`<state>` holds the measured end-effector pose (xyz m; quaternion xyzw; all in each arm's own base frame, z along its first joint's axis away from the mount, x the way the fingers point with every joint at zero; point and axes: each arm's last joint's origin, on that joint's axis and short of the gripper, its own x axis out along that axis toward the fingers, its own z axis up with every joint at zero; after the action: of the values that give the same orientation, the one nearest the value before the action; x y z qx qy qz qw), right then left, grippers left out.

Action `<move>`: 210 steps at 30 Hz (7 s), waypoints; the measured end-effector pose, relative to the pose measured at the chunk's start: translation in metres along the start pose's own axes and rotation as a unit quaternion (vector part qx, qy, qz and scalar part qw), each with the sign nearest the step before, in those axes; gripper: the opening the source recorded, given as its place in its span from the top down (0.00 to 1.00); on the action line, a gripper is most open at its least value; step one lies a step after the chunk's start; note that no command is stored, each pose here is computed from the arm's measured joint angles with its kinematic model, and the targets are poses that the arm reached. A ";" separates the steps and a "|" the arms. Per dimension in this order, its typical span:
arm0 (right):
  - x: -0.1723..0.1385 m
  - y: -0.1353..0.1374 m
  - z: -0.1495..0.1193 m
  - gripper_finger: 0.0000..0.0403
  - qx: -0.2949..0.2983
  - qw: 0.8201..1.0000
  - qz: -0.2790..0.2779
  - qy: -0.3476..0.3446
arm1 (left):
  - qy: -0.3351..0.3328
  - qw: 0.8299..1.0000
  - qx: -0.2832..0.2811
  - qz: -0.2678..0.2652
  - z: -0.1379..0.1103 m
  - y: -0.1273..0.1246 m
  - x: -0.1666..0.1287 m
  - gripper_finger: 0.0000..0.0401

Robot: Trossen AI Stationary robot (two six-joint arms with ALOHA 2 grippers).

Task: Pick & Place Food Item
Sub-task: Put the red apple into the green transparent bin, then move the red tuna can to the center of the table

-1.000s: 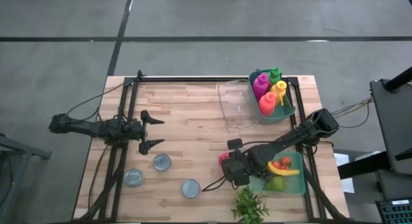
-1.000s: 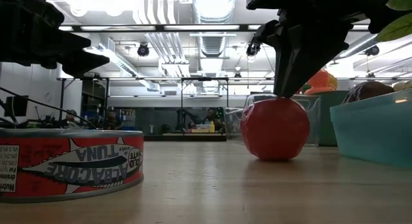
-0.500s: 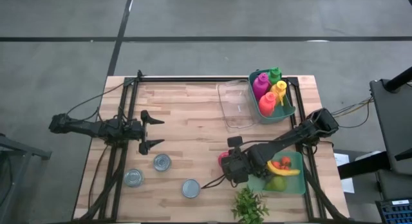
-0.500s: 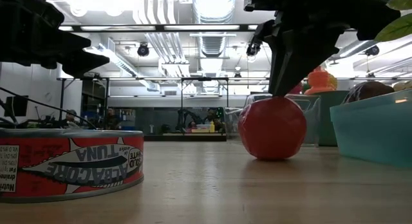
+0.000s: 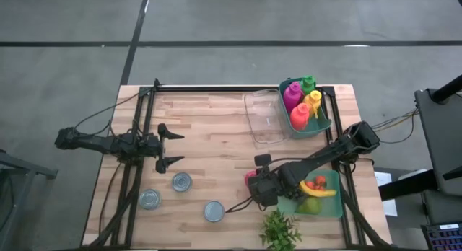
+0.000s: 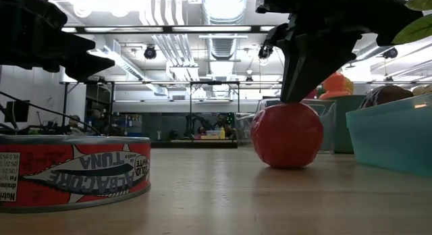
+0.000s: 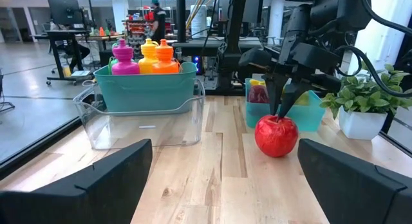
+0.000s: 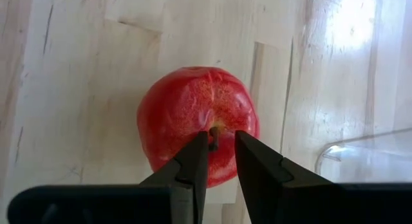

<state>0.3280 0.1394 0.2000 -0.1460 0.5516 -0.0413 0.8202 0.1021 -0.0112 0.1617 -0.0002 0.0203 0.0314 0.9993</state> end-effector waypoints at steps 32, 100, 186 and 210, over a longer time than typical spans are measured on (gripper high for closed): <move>0.001 0.000 -0.001 0.97 0.002 1.000 0.010 0.003 | 0.000 1.000 0.000 0.000 0.000 0.000 0.000 0.03; -0.201 -0.042 -0.009 0.98 0.334 0.942 0.025 0.020 | 0.000 1.000 0.000 0.000 0.000 0.000 0.000 0.03; -0.149 0.014 -0.178 0.61 0.506 0.843 -0.072 0.167 | 0.000 1.000 0.000 0.000 0.000 0.000 0.000 0.03; -0.168 0.010 -0.143 0.61 0.380 0.906 -0.058 -0.179 | 0.000 1.000 0.000 0.000 0.000 0.000 0.000 0.03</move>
<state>0.1307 0.1596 0.2971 0.1397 0.3285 -0.2679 0.8949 0.1022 -0.0112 0.1616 -0.0002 0.0205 0.0314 0.9993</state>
